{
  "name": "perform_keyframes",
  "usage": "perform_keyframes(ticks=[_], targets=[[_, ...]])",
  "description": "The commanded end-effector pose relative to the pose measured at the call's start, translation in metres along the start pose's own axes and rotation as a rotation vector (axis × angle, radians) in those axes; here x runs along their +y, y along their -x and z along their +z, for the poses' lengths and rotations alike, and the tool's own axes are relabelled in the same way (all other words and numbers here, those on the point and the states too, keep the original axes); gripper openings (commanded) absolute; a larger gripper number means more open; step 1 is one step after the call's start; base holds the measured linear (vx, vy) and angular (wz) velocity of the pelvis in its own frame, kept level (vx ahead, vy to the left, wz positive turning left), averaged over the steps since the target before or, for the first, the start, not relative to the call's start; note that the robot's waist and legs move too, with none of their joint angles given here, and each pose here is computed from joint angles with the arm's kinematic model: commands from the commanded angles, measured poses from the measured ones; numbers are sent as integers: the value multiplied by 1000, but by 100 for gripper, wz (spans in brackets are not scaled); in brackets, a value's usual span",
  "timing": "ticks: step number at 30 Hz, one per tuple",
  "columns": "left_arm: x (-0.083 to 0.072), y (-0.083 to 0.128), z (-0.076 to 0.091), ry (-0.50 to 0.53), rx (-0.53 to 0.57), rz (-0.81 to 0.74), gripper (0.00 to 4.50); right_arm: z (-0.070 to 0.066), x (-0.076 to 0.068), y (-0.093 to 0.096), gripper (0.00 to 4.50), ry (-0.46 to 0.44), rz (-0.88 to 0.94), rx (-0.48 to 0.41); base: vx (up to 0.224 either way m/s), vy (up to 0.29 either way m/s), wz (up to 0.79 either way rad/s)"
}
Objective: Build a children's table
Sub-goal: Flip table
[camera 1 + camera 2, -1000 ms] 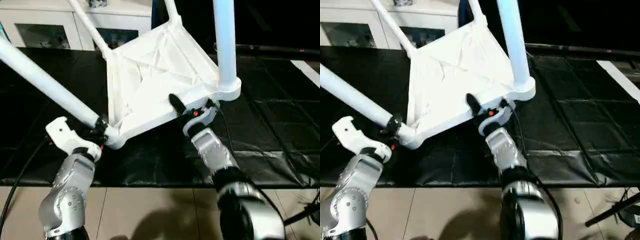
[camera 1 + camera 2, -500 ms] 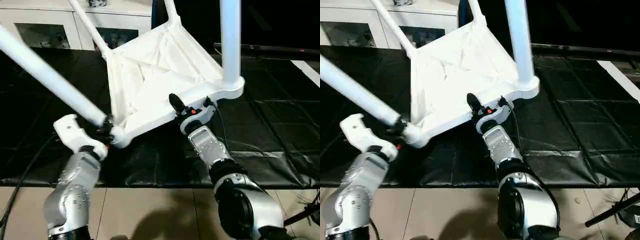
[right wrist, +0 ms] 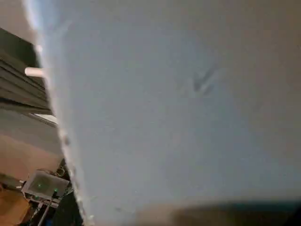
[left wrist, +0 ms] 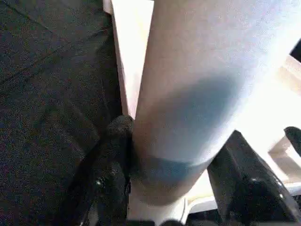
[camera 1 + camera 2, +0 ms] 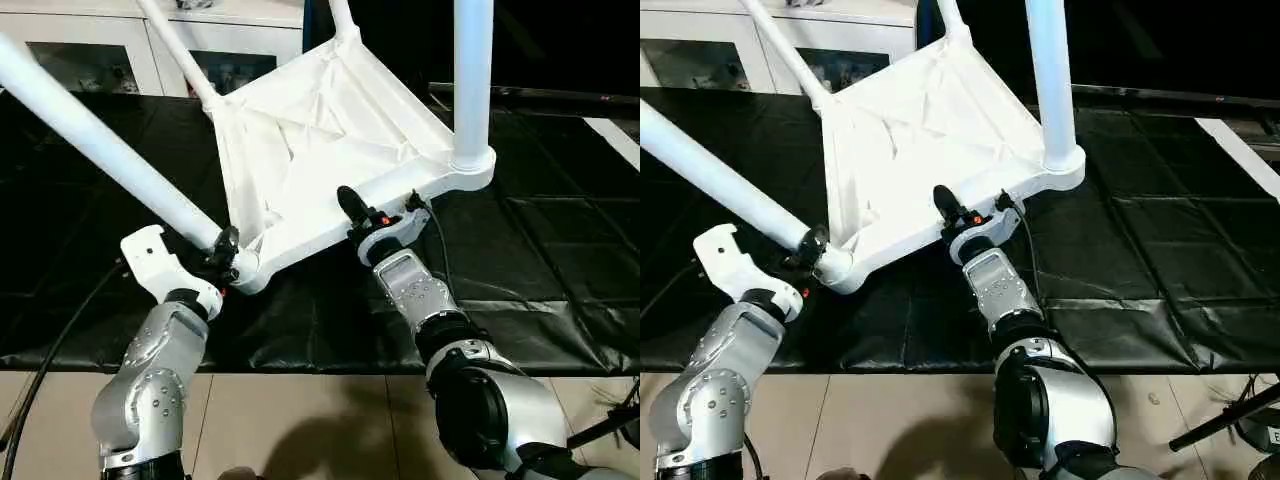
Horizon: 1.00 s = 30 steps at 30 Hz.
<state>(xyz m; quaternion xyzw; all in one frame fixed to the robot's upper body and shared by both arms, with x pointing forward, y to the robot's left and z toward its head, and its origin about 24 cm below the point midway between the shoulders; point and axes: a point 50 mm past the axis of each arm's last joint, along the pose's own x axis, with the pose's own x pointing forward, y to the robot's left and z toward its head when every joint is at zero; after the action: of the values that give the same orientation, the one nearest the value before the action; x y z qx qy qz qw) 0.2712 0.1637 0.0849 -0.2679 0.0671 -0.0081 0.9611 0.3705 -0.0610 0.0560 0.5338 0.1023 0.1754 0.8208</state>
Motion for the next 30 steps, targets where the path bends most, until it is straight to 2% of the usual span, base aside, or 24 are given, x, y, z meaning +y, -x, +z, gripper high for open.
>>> perform_keyframes(ticks=[1,2,3,7,8,10,13,15,18,20,24,27,29,30], targets=[[-8,-1,-12,66,47,-67,244,4,28,-14,194,5,90,-31,0,0,0],[-6,2,-9,44,43,-114,265,10,29,-14,194,30,97,-48,0,0,0],[-6,2,-9,44,43,-114,279,10,29,-14,194,30,97,-48,0,0,0],[7,10,-8,-17,62,-136,301,23,30,-12,194,94,112,-87,0,0,0],[17,18,-9,-26,73,-130,313,31,30,-10,194,148,127,-104,0,0,0],[21,20,-9,-29,78,-128,326,34,31,-9,194,169,133,-109,0,0,0],[26,34,-8,-35,107,-186,334,47,33,-7,194,224,139,-142,0,0,0],[26,45,-9,-68,146,-265,361,57,35,-5,194,285,150,-165,0,0,0],[20,56,-11,-126,203,-398,366,66,37,-3,194,360,149,-182,0,0,0],[9,62,-12,-162,236,-500,397,74,37,0,194,402,133,-207,0,0,0],[-4,67,-11,-193,264,-621,410,85,36,3,194,405,87,-259,0,0,0],[-12,69,-11,-251,284,-697,448,91,38,7,194,483,70,-281,0,0,0],[-14,67,-9,-286,276,-708,448,95,39,9,194,540,54,-286,0,0,0],[-16,64,-7,-299,261,-710,448,97,40,11,194,596,45,-285,0,0,0]])
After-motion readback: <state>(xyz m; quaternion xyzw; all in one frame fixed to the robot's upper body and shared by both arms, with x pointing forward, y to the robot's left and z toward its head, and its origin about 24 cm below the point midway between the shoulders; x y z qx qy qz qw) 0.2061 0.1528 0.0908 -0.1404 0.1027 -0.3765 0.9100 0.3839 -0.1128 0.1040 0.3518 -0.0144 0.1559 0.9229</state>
